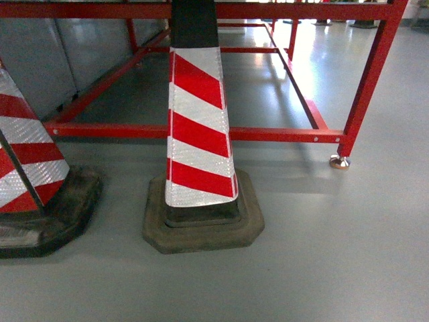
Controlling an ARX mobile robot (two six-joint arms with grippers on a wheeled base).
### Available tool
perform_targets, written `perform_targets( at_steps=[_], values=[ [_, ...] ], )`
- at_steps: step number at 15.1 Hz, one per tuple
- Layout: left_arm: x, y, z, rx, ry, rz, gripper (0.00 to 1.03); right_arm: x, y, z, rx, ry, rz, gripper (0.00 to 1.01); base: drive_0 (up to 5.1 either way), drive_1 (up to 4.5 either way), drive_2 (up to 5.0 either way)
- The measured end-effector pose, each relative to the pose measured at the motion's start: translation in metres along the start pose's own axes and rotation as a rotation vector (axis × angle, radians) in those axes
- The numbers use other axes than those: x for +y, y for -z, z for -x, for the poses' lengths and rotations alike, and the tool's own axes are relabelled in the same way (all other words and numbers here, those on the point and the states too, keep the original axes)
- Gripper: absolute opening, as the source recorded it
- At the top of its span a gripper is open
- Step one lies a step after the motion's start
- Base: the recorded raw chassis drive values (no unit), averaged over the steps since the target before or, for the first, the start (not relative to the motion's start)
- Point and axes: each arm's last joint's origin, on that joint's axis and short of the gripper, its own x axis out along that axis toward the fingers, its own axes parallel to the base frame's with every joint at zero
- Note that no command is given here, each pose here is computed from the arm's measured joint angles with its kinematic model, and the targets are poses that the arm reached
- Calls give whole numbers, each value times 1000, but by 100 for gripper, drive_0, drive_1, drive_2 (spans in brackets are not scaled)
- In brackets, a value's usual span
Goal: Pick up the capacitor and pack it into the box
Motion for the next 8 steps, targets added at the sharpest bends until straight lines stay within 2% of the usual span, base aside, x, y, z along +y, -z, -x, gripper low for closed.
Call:
perform_targets(
  at_steps=[8],
  values=[
    [0, 0, 0, 2, 1, 0, 44, 0, 0, 0, 3, 0, 0, 98, 0, 0, 0]
  ],
)
